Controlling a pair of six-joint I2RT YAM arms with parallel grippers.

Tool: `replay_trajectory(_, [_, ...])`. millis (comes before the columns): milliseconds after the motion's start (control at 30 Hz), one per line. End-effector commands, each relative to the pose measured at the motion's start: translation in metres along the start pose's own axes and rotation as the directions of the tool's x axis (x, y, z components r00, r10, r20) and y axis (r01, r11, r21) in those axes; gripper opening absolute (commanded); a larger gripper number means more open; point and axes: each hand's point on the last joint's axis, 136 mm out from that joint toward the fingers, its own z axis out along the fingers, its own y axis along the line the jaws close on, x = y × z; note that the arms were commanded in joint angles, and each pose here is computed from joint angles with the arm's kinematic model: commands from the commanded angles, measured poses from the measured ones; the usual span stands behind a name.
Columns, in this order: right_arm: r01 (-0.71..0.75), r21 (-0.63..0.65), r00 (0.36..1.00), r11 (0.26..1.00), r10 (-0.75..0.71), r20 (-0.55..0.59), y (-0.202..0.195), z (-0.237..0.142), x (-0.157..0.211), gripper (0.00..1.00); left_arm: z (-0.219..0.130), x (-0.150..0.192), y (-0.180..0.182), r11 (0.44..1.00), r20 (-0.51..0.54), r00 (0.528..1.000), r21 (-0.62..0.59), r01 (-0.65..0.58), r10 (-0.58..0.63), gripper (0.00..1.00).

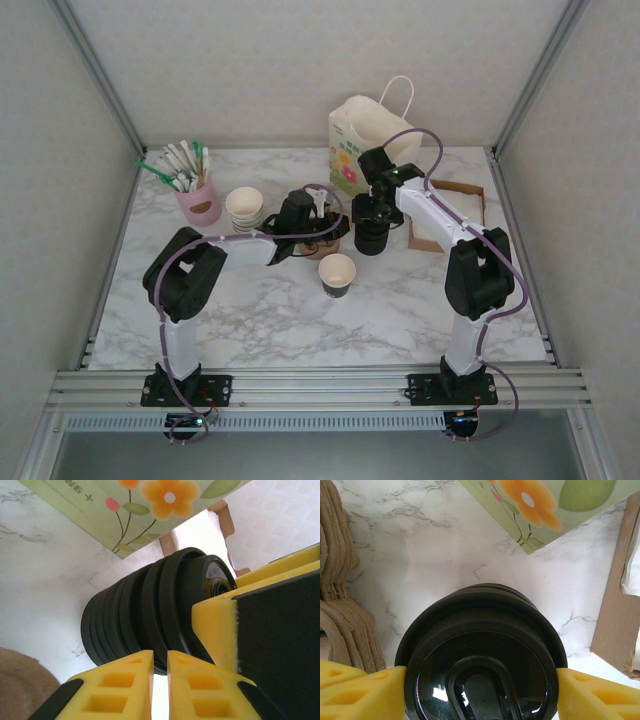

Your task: Pack the takeout coffee

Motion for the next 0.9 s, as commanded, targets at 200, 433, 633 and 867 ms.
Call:
replay_trajectory(200, [-0.022, -0.011, 1.000, 1.000, 0.022, -0.006, 0.000, -0.005, 0.001, 0.73, 0.016, 0.010, 0.002, 1.000, -0.045, 0.999, 0.021, 0.009, -0.008, 0.14])
replay_trajectory(433, [-0.022, -0.013, 1.000, 1.000, 0.021, -0.010, 0.000, -0.005, 0.001, 0.73, 0.011, 0.011, -0.008, 0.997, -0.040, 0.999, 0.073, 0.030, -0.027, 0.17])
replay_trajectory(633, [-0.023, -0.016, 1.000, 1.000, 0.023, -0.009, 0.000, -0.007, 0.001, 0.73, 0.009, 0.009, -0.013, 0.993, -0.038, 0.998, 0.108, 0.052, -0.048, 0.20])
replay_trajectory(867, [-0.023, -0.025, 1.000, 0.999, 0.022, -0.012, 0.002, -0.007, 0.001, 0.73, 0.007, 0.009, -0.016, 0.986, -0.041, 0.996, 0.148, 0.081, -0.076, 0.20])
